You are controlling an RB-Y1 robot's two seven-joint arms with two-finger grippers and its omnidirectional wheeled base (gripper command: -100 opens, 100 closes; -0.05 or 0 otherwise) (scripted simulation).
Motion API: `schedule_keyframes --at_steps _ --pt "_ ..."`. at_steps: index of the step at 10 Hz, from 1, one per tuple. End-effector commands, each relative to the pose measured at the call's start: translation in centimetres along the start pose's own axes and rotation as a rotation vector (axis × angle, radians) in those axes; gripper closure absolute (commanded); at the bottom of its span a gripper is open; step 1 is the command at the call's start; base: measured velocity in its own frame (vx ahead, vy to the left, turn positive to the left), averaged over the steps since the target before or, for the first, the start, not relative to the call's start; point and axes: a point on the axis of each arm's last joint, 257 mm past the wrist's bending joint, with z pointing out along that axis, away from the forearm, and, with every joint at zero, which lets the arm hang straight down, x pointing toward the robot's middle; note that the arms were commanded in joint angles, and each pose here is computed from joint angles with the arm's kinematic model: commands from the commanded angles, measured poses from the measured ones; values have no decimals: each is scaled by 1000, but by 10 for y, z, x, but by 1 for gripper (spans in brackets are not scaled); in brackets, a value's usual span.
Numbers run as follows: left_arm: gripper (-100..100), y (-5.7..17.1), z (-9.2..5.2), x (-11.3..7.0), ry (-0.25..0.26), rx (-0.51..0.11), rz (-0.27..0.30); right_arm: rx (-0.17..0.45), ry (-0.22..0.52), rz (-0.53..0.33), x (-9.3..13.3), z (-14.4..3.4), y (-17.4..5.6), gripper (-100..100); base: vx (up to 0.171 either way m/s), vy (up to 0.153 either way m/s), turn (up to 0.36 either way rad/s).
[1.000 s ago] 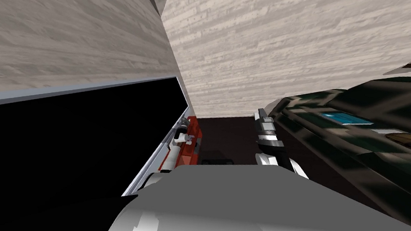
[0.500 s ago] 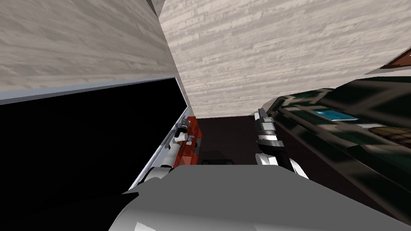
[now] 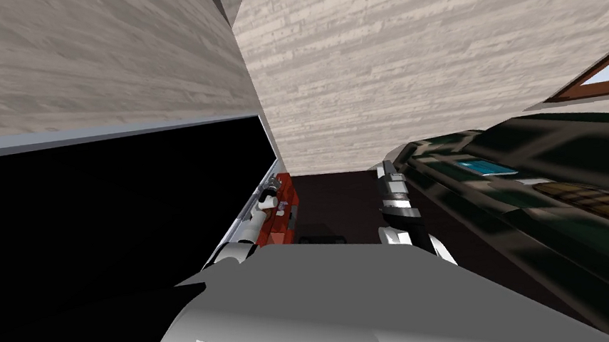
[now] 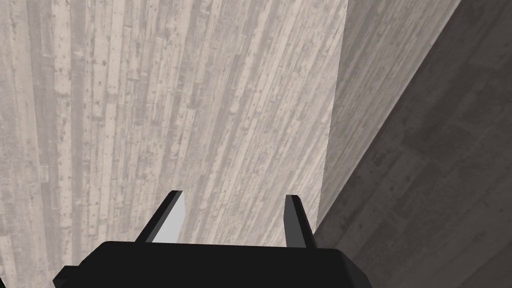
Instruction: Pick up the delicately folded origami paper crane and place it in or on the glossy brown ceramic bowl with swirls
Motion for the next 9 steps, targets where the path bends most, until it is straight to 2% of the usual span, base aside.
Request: schedule_keyframes --at_steps 1,4,6,8,9 --pt "-100 11 1 -11 -22 -29 -3 0 0 0 0 0 0 0 7 57 -46" --pt "-100 21 8 -28 -53 -76 -6 0 0 0 0 0 0 0 11 54 -80" --pt "-100 38 6 -50 -96 -124 -5 0 0 0 0 0 0 0 23 52 -72" --pt "-100 41 8 -58 -113 -142 -6 0 0 0 0 0 0 0 19 48 -64" --pt "-100 52 3 -69 -136 -164 -5 0 0 0 0 0 0 0 24 47 -50"
